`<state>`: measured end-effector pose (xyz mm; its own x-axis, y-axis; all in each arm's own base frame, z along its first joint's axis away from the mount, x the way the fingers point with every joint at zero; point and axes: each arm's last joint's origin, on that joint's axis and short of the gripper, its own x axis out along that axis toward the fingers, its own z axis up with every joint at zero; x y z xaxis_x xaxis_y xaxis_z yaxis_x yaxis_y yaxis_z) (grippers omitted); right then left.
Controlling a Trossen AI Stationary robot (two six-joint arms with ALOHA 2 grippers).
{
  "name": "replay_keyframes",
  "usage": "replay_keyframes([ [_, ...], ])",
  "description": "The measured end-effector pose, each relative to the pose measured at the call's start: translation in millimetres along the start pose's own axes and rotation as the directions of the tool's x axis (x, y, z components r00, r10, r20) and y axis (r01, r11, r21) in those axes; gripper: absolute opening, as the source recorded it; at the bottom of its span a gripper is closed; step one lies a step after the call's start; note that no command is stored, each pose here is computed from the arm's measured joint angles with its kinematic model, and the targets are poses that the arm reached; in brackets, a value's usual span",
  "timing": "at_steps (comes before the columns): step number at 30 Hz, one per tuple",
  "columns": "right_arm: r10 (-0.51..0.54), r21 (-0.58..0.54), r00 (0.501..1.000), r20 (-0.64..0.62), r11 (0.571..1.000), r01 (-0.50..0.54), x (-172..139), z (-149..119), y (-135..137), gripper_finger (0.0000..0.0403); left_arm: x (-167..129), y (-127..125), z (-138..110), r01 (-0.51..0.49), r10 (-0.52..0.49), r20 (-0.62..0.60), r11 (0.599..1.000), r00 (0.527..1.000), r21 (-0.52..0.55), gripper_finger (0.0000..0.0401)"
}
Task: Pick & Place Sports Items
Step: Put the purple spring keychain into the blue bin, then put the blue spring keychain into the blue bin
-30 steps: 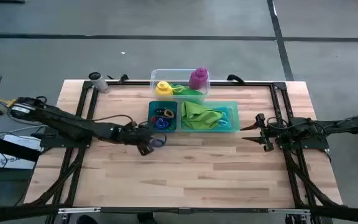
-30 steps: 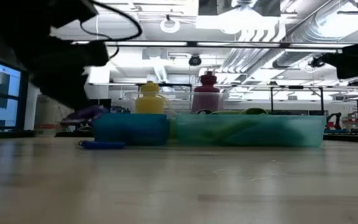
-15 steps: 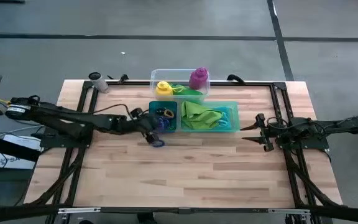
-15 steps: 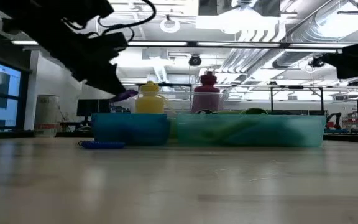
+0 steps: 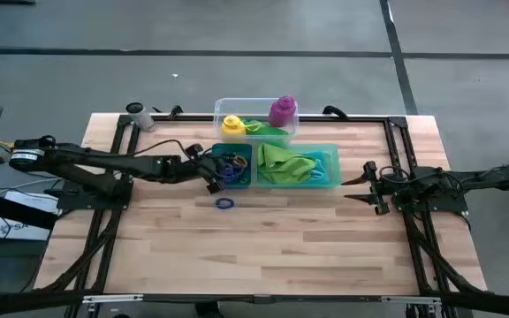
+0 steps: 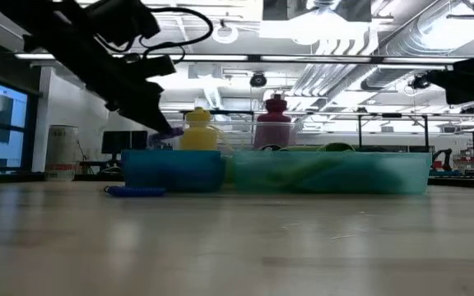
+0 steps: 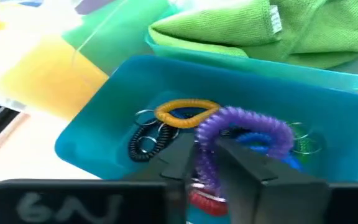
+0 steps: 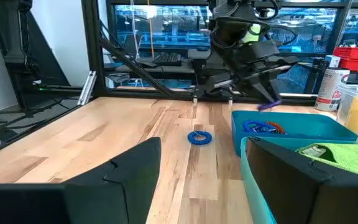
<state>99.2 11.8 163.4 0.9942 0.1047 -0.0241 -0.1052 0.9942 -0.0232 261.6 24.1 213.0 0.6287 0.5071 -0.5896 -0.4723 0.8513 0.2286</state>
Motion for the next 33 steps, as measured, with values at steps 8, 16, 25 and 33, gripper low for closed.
replay_keyframes([
  [8, 0.000, 0.000, 1.000, 0.000, 1.000, 0.000, 0, 0, 0, 0.0189, -3, -5, -1, 0.017, -0.017, 0.004, 1.000, 1.000, 0.012, 0.0141],
  [16, 0.000, 0.000, 1.000, 0.000, 1.000, 0.000, 0, 0, 0, 0.0189, -10, -18, -3, 0.064, -0.063, 0.013, 0.996, 0.998, -0.055, 0.0165],
  [25, 0.000, 0.000, 1.000, 0.001, 1.000, 0.000, 0, 0, 0, 0.0189, -26, -42, -14, 0.132, -0.137, -0.031, 0.982, 0.990, -0.133, 0.0156],
  [33, 0.000, 0.000, 1.000, 0.000, 1.000, 0.000, 0, 0, 0, 0.0189, -44, -64, -21, 0.219, -0.224, -0.020, 0.966, 0.974, -0.139, 0.0154],
])
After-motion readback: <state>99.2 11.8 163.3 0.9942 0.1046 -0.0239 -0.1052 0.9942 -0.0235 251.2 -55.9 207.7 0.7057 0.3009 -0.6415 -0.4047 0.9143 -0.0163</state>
